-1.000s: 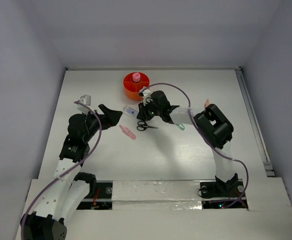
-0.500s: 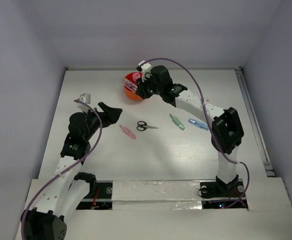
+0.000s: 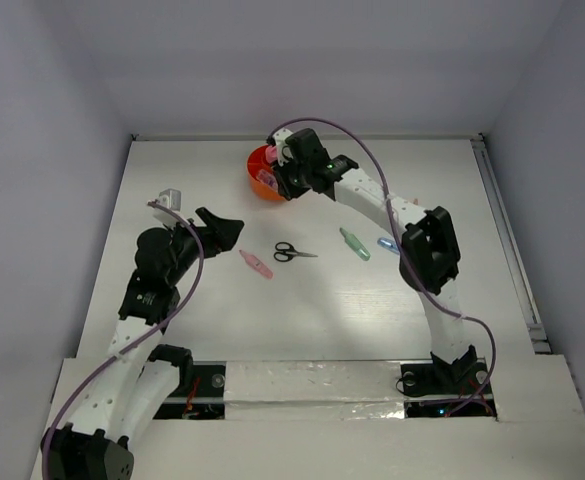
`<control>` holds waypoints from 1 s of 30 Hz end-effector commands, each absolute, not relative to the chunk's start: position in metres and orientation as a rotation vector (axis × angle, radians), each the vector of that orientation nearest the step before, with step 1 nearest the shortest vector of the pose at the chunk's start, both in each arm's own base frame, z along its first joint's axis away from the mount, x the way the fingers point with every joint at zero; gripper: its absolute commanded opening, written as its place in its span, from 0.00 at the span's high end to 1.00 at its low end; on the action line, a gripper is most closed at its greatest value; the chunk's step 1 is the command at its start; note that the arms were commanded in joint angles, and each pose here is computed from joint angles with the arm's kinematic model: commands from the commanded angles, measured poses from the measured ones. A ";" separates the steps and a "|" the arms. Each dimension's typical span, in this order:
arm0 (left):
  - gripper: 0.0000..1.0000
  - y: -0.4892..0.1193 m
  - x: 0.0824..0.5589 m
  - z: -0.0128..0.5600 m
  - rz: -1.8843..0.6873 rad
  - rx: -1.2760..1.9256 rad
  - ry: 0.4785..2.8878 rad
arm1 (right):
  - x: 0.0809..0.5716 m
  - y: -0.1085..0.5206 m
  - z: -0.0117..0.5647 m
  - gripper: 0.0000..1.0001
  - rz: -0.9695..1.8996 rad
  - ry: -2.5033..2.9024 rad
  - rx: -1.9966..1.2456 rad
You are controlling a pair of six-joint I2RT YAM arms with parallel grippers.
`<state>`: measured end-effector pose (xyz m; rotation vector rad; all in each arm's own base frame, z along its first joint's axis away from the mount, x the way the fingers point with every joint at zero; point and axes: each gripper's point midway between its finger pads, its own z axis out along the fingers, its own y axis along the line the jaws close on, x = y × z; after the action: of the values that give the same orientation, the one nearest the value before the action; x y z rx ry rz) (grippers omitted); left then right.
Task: Sort the stationery into containers
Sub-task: Place the stationery in the storage box.
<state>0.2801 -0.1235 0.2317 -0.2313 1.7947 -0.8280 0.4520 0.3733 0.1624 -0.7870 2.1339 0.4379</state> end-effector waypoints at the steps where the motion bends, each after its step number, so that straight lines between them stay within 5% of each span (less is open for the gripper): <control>1: 0.23 -0.122 0.279 0.255 -0.823 -0.195 1.731 | 0.460 0.374 0.186 0.90 0.418 2.101 -0.777; 30: 0.22 -0.121 0.273 0.243 -0.824 -0.198 1.740 | 0.482 0.380 0.176 0.74 0.391 2.153 -0.731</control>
<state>0.2714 -0.1215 0.2385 -0.2153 1.7715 -0.8248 0.4714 0.3790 0.1567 -0.7671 2.2041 0.4005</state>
